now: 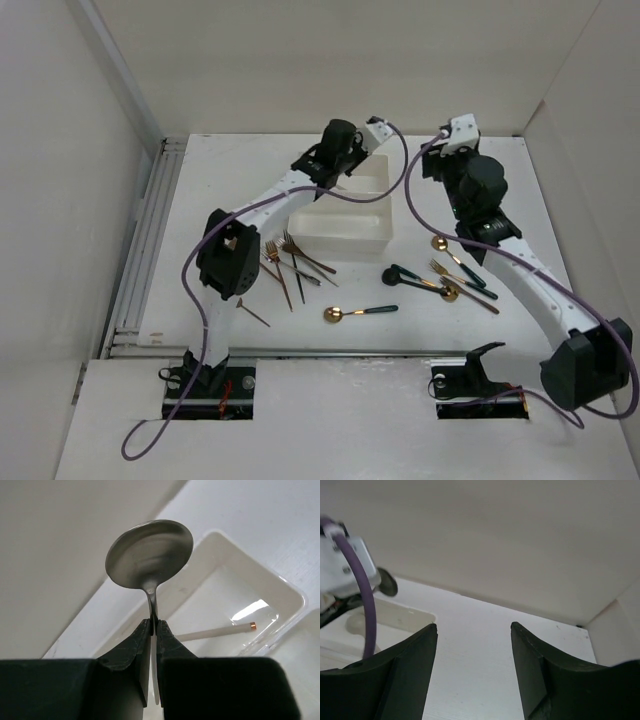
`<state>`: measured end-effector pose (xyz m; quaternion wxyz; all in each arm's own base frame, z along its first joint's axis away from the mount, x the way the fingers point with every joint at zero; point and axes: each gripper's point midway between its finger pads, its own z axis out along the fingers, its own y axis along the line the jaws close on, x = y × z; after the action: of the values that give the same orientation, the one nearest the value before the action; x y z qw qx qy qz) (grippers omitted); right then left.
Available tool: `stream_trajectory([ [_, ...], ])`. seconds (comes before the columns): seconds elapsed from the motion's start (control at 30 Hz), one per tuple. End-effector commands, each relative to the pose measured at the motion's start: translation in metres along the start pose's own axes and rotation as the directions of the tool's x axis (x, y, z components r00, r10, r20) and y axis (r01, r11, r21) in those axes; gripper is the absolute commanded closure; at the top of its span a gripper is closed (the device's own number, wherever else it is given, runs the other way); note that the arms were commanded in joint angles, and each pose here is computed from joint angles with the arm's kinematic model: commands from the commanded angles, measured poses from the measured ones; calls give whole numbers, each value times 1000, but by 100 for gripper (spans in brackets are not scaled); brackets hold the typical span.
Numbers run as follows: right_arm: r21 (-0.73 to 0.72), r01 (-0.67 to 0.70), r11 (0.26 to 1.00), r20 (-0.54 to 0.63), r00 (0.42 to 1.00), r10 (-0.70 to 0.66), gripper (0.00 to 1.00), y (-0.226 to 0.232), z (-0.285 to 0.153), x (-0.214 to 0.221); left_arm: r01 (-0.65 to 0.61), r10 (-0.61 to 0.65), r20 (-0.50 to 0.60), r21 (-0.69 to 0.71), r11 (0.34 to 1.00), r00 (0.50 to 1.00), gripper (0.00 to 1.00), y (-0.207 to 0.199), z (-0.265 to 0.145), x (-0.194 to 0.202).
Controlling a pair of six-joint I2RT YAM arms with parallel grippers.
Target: Sort the eating utensils into containers
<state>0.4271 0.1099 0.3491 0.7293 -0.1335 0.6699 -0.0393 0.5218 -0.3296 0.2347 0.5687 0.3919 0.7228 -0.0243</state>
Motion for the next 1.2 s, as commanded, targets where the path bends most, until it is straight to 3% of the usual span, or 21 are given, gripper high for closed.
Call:
stream_trajectory([
  [0.0,95,-74,993,113,992,63,34,-31,-22,-31,-101,111,93,-109,989,989,100,27,6,-30],
  [0.2,90,-68,994,136,989,56,31,-35,-51,-29,-176,181,24,-150,973,983,100,12,26,7],
  [0.23,83,-62,995,123,991,51,31,-34,-51,-22,-178,181,11,-152,972,983,93,12,26,12],
  [0.27,75,-53,996,129,991,43,30,-34,-54,-22,-180,182,0,-145,973,983,72,11,26,15],
  [0.3,75,-53,996,130,991,43,30,-34,-54,-22,-172,172,-10,-137,976,985,71,9,26,18],
  [0.33,50,-39,998,131,991,32,30,-30,-56,-24,-163,161,-23,-128,978,987,53,6,26,22],
  [0.37,50,-39,998,131,991,32,28,-30,-56,-24,-151,148,-35,-119,981,988,45,4,25,26],
  [0.4,48,-37,998,122,992,31,26,-30,-56,-22,-132,129,-37,-117,984,991,40,4,22,24],
  [0.5,21,-46,999,67,997,44,4,-27,-51,-13,-13,12,-11,-113,994,1000,32,7,9,7],
  [0.57,-132,-84,988,-18,996,82,0,-7,-43,2,72,-69,36,-86,994,997,30,13,-5,-17],
  [0.6,-122,-108,987,-44,994,103,0,-19,-39,-3,161,-157,53,-76,984,986,30,17,-10,-24],
  [0.63,-124,-145,982,-180,976,121,0,-17,-37,31,202,-198,68,-57,978,978,30,17,-17,-34],
  [0.7,-47,-222,974,-292,935,199,6,-33,-36,60,290,-286,79,-43,956,955,30,34,-35,-45],
  [0.83,-9,-279,960,-566,793,225,11,-48,-53,135,446,-445,27,-85,891,895,30,60,-62,-34],
  [0.87,16,-266,964,-699,686,201,12,-44,-68,174,490,-491,15,-101,866,871,30,66,-68,-29],
  [0.9,26,-210,977,-750,642,158,13,-51,-75,189,513,-519,-35,-112,851,854,30,66,-73,-12],
  [0.97,80,-142,987,-812,565,147,13,-62,-88,207,568,-579,-41,-153,809,814,30,92,-91,3],
  [1.03,32,-116,993,-837,540,89,13,-61,-97,216,632,-654,-54,-208,747,755,31,114,-110,27],
  [1.17,-50,-94,994,-892,451,-2,13,-53,-120,248,676,-717,-68,-283,680,693,31,141,-139,61],
])
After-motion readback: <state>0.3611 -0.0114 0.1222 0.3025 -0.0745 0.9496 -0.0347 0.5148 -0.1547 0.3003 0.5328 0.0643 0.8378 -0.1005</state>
